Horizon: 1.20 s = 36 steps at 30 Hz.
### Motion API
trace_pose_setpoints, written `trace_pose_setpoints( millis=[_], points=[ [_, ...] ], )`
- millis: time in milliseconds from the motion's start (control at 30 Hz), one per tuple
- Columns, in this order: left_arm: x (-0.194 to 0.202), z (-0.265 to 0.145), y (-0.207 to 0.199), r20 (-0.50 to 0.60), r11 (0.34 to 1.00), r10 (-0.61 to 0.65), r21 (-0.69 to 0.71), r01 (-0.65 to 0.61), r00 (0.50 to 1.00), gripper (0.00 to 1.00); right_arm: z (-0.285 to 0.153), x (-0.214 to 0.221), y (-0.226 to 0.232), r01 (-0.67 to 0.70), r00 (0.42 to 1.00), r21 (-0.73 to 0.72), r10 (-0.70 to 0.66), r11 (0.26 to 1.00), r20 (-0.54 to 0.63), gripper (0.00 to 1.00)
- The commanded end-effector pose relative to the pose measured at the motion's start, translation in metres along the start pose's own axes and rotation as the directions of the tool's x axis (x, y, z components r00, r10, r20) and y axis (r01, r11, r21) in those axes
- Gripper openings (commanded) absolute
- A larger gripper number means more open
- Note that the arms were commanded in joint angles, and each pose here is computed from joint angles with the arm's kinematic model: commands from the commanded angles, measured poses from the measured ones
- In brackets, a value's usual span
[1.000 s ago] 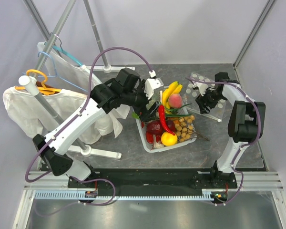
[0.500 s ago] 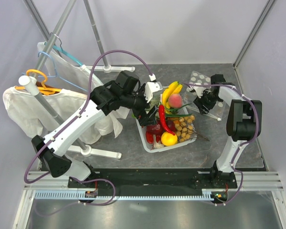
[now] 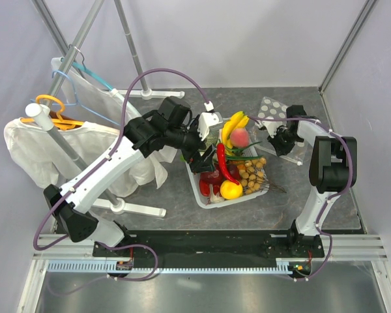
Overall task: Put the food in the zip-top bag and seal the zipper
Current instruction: Pick up the zipper food storage bag at the center of the board.
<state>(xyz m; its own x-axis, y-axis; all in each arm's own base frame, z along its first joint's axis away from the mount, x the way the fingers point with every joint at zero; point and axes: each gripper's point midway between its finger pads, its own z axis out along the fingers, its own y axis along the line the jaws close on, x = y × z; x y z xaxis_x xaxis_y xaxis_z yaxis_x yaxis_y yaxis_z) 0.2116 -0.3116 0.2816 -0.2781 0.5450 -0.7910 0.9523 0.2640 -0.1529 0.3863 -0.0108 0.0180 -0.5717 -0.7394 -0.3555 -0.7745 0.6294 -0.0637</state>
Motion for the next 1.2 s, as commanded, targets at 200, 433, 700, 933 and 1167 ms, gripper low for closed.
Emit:
trace_pose_setpoints(
  millis=[200,433,700,933,1167],
  points=[
    [-0.033,0.000,0.006,0.105,1.000,0.009,-0.015,-0.007,0.994,1.00,-0.066,-0.016,-0.055,-0.243,0.960,0.096,0.226,0.965,0.163,0.00],
    [-0.091,-0.004,0.036,0.276,0.985,-0.024,-0.156,0.070,0.961,1.00,-0.165,-0.044,-0.113,-0.571,0.741,0.042,0.493,0.820,0.456,0.00],
    [-0.165,-0.007,0.035,0.490,0.976,-0.161,-0.049,0.211,0.857,0.98,-0.273,-0.095,-0.079,-0.622,0.557,-0.046,0.482,0.782,0.676,0.00],
    [-0.213,0.006,0.041,0.607,0.949,-0.293,0.089,0.304,0.738,0.88,-0.346,-0.120,-0.021,-0.607,0.364,-0.113,0.401,0.787,0.841,0.00],
    [-0.238,0.039,0.034,0.604,0.914,-0.404,0.226,0.338,0.687,0.81,-0.349,-0.123,0.025,-0.509,0.410,-0.114,0.357,0.853,0.839,0.00]
  ],
)
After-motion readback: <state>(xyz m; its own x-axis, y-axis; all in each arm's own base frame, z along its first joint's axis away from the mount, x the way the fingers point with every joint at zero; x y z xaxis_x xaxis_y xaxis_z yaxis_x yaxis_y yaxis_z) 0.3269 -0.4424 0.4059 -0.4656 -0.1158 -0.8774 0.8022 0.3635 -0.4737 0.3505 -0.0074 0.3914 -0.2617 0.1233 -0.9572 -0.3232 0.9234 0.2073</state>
